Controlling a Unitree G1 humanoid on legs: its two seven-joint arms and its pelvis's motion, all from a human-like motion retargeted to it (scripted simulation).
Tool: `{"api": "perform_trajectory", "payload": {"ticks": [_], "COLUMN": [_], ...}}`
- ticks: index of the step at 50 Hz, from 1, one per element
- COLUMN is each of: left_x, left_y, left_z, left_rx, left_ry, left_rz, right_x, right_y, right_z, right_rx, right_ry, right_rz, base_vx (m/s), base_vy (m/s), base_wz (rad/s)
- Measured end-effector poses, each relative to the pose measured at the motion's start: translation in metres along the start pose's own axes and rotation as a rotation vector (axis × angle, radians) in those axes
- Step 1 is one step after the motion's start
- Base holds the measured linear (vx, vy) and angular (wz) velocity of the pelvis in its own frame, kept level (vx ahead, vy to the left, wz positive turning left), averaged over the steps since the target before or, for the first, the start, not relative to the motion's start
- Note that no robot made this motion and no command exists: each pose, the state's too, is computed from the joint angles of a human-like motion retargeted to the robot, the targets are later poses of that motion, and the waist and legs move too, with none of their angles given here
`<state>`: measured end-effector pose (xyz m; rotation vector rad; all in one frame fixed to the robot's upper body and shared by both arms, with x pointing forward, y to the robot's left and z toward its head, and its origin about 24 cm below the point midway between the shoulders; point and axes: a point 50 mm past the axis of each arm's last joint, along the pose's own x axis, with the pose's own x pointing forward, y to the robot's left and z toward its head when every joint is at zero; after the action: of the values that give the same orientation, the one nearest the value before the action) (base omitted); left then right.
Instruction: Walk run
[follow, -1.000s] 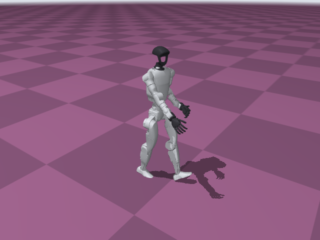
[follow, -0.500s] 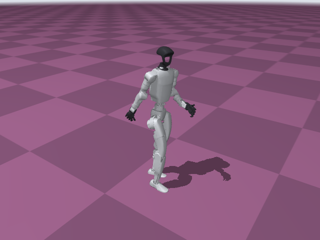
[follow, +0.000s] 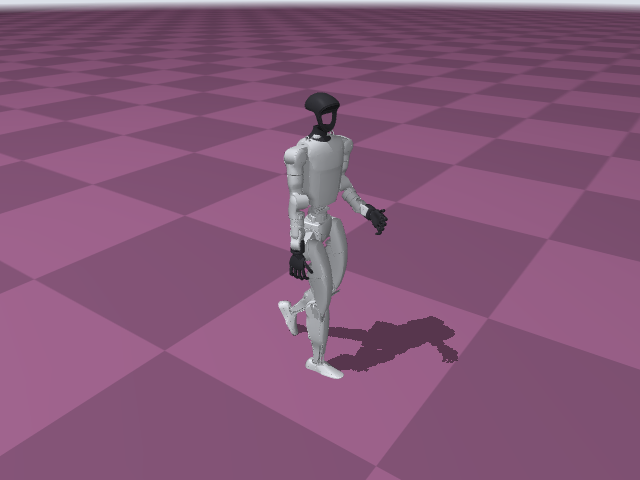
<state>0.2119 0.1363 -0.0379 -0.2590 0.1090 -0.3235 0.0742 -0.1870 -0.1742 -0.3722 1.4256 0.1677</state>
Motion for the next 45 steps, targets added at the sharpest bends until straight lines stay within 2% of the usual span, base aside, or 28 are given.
{"api": "perform_trajectory", "payload": {"ticks": [5, 10, 14, 18, 24, 30, 37, 45], "left_x": [-0.002, -0.003, -0.002, -0.002, -0.004, -0.004, 0.005, 0.007], "left_y": [0.000, 0.000, -0.002, -0.004, -0.008, -0.009, -0.007, -0.004], "left_z": [-0.003, -0.001, -0.002, -0.004, -0.010, -0.012, -0.003, 0.006], "left_rx": [-0.015, 0.020, 0.021, 0.017, -0.009, -0.024, -0.017, 0.002], "left_ry": [0.009, 0.012, 0.017, 0.026, 0.044, 0.052, 0.018, -0.016], "left_rz": [0.035, -0.008, -0.019, -0.021, -0.026, -0.023, -0.011, -0.007], "right_x": [-0.019, -0.059, -0.086, -0.090, -0.046, -0.003, -0.020, -0.061], "right_y": [-0.036, -0.062, -0.079, -0.088, -0.077, -0.030, 0.030, 0.107], "right_z": [0.119, 0.203, 0.237, 0.237, 0.168, 0.027, -0.124, -0.195], "right_rx": [-0.009, 0.040, 0.045, 0.060, 0.038, -0.005, -0.013, 0.110], "right_ry": [-0.329, -0.607, -0.761, -0.797, -0.576, -0.098, 0.360, 0.457], "right_rz": [-0.157, -0.235, -0.293, -0.363, -0.292, -0.089, 0.196, 0.444], "base_vx": [0.57, 0.56, 0.72, 0.76, 0.91, 0.86, 0.78, 0.59], "base_vy": [-0.22, -0.18, -0.13, -0.08, -0.02, 0.02, 0.03, -0.10], "base_wz": [-0.44, -0.28, 0.10, 0.35, 0.08, 0.45, 0.65, 1.28]}}
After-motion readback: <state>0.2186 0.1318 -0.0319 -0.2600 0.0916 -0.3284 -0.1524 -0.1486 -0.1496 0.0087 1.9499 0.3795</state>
